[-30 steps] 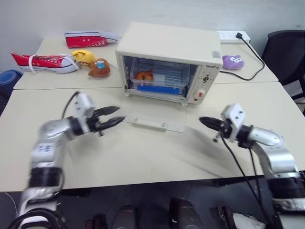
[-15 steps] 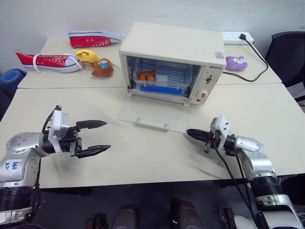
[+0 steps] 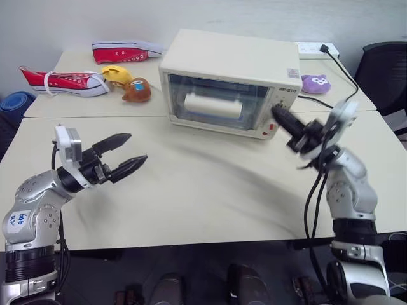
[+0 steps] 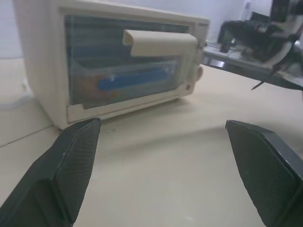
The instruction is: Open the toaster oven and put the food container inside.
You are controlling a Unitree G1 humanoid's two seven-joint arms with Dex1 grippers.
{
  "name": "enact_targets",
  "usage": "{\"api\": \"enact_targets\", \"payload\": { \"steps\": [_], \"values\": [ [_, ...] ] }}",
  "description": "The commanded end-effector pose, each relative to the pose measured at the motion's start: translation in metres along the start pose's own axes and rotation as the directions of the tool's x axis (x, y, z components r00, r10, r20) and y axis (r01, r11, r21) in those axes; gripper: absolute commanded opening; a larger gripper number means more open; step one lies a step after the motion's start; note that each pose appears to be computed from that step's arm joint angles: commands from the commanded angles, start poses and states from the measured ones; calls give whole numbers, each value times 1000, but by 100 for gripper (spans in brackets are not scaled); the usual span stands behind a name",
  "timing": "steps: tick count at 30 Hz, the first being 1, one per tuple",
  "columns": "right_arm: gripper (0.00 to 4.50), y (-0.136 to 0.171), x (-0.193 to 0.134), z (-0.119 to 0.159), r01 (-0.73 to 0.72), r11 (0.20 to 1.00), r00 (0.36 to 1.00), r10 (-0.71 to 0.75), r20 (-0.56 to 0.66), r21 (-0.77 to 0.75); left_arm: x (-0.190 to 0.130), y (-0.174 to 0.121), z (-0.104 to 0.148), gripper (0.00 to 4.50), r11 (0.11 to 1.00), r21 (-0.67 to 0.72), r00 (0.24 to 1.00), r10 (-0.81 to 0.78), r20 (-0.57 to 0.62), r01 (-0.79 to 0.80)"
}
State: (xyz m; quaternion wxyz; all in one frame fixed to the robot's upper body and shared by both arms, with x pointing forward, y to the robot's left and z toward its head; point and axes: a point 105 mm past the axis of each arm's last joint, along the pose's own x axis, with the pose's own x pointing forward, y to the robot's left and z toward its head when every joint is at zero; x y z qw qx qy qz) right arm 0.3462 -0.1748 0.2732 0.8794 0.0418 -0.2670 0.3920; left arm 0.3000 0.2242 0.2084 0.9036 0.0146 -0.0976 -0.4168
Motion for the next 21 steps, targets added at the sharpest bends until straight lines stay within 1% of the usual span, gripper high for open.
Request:
{"api": "enact_targets", "payload": {
  "steps": [1,4,7,8,10,11,13,19,21],
  "values": [
    [41,2,-8,14,-72,997,996,69,-55,-42,-12,9,1,450,995,89,997,42,-58,-37],
    [127,18,-26,-4,-211,975,955,191,-227,-67,-25,12,-15,450,989,146,984,63,-169,-38],
    [240,35,-49,-27,-345,936,878,294,-377,-73,-39,8,-33,450,979,202,964,65,-258,-12],
    [270,42,-61,-37,-386,922,842,337,-422,-35,-44,9,-39,450,974,224,957,88,-277,-25],
    [337,56,-78,-51,-464,886,777,405,-482,-5,-53,10,-46,450,969,242,945,126,-303,-52],
    [373,59,-85,-57,-468,883,764,417,-492,21,-57,10,-49,450,965,256,940,137,-312,-55],
    [445,60,-91,-63,-459,888,770,410,-488,23,-64,5,-55,450,961,275,932,137,-335,-42],
    [448,64,-105,-73,-485,874,753,425,-503,12,-68,-18,-59,450,969,248,938,75,-338,12],
    [448,59,-104,-71,-471,882,769,401,-497,-16,-67,-20,-58,450,973,232,941,64,-332,16]
  ]
}}
